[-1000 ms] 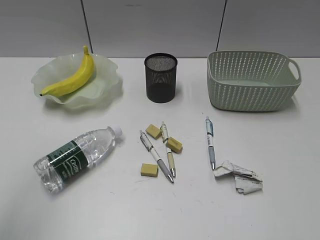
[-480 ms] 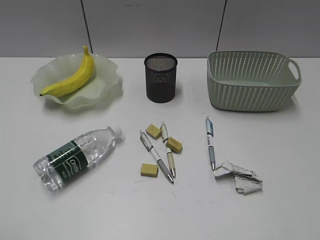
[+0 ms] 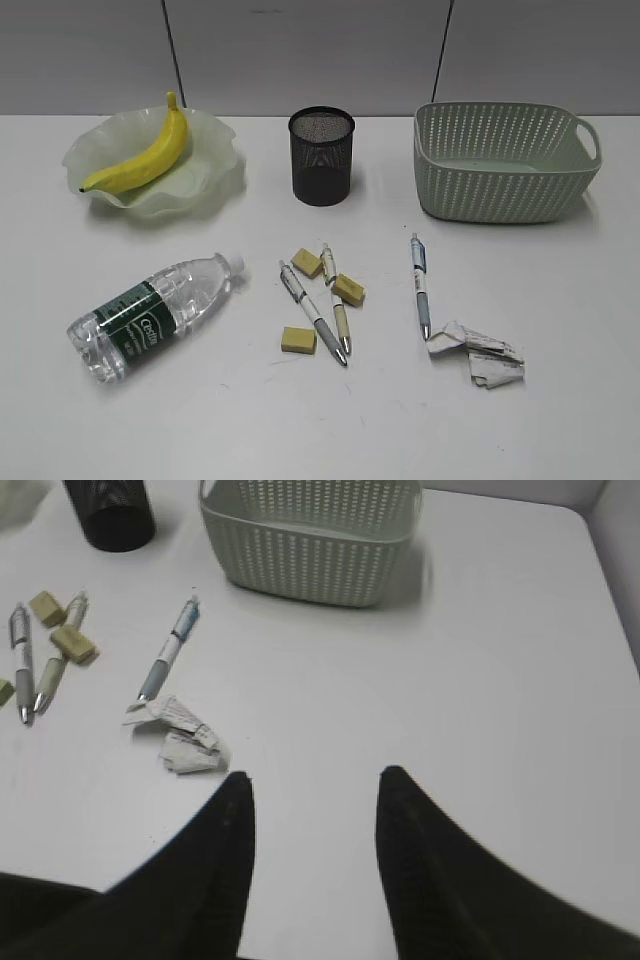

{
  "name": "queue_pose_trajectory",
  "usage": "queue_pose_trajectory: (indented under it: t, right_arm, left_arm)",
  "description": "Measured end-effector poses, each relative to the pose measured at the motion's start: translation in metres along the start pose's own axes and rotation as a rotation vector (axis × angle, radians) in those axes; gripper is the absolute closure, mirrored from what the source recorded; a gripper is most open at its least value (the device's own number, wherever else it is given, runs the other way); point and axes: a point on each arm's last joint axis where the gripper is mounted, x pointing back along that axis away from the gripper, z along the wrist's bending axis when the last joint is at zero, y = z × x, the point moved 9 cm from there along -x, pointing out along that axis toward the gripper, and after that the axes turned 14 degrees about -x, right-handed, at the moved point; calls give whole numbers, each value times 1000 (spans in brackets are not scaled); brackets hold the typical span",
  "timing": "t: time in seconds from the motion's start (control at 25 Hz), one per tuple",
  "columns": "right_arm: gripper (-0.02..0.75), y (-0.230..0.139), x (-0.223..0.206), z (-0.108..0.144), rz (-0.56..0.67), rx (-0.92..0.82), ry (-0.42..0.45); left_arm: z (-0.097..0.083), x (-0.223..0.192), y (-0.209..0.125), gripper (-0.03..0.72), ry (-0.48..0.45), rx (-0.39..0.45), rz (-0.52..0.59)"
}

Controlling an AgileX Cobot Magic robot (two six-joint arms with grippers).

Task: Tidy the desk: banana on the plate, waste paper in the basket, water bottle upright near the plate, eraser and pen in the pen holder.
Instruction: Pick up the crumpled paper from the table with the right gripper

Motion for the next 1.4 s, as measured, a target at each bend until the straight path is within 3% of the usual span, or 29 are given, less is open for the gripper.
queue_pose_trajectory:
  t: [0.2,0.4,0.52,0.76,1.08,1.4]
  right_arm:
    - [391,14,-29,18,85,95,115]
    - [246,32,-56,27,162,135,165]
    - [184,35,-79,36,257,164,200]
    - [165,25,-133,52,484,187,242]
    - [165,-20,-199,72,781,243,266]
    - [165,-84,-246,72,1016,289,166]
  left_arm:
    - [0,0,0,304,1,0,-2]
    - [0,0,0,304,1,1,-2]
    - [0,0,0,304,1,2,-2]
    - [0,0,0,312,1,3,-3]
    - [0,0,0,330,1,3,-3]
    - [0,0,0,331,0,3,-3]
